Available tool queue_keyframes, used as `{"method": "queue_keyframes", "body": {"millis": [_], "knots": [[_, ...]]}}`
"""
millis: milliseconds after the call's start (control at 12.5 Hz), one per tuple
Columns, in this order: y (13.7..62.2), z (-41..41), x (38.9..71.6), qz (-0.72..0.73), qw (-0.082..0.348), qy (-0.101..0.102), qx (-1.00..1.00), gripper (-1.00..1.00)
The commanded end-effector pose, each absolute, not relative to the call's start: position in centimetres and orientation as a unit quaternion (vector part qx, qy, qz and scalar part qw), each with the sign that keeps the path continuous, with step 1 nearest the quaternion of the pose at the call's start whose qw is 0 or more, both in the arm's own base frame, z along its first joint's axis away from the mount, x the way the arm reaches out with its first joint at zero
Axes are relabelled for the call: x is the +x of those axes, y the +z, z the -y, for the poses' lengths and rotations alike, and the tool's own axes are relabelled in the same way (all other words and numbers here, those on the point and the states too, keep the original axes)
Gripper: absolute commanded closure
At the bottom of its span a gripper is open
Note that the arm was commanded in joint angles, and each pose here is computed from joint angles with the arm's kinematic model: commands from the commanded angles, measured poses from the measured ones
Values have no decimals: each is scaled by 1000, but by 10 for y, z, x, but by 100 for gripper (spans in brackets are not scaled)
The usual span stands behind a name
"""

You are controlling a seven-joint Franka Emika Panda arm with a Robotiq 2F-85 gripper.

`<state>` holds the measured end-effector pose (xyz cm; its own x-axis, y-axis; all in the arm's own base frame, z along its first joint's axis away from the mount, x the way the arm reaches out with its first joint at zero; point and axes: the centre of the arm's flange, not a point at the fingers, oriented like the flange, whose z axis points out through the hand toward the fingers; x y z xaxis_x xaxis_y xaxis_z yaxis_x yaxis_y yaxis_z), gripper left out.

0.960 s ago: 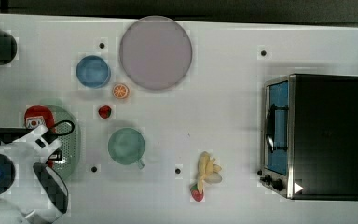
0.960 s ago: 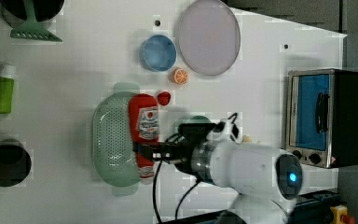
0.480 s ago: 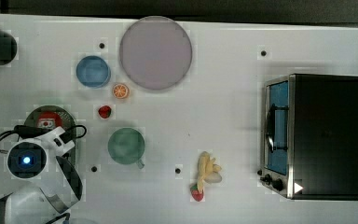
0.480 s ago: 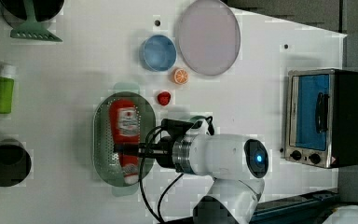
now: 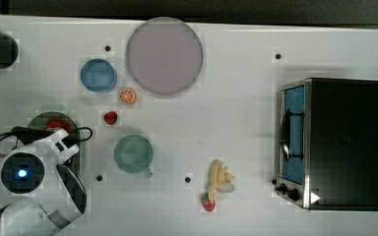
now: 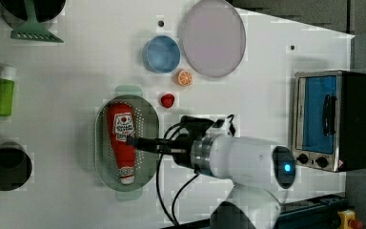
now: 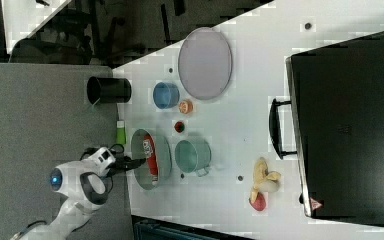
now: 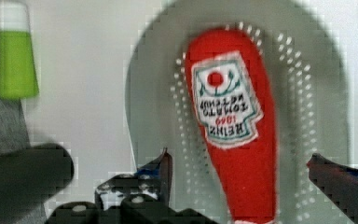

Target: Pick Ketchup from the table and place it in strainer.

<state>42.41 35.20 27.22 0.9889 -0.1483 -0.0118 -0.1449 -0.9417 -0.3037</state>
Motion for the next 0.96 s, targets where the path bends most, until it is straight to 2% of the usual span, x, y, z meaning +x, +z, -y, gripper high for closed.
{"method": "queue_keyframes", "body": {"millis": [80, 400, 560, 800, 960], "knots": [[328, -288, 476, -165, 132, -53, -976, -100], [399, -175, 513, -260, 66, -72, -960, -100], [444, -123, 518, -307, 41, -71, -948, -100], [514, -60, 510, -373, 29, -39, -927, -100], [552, -28, 498, -399, 27, -5, -916, -100]]}}
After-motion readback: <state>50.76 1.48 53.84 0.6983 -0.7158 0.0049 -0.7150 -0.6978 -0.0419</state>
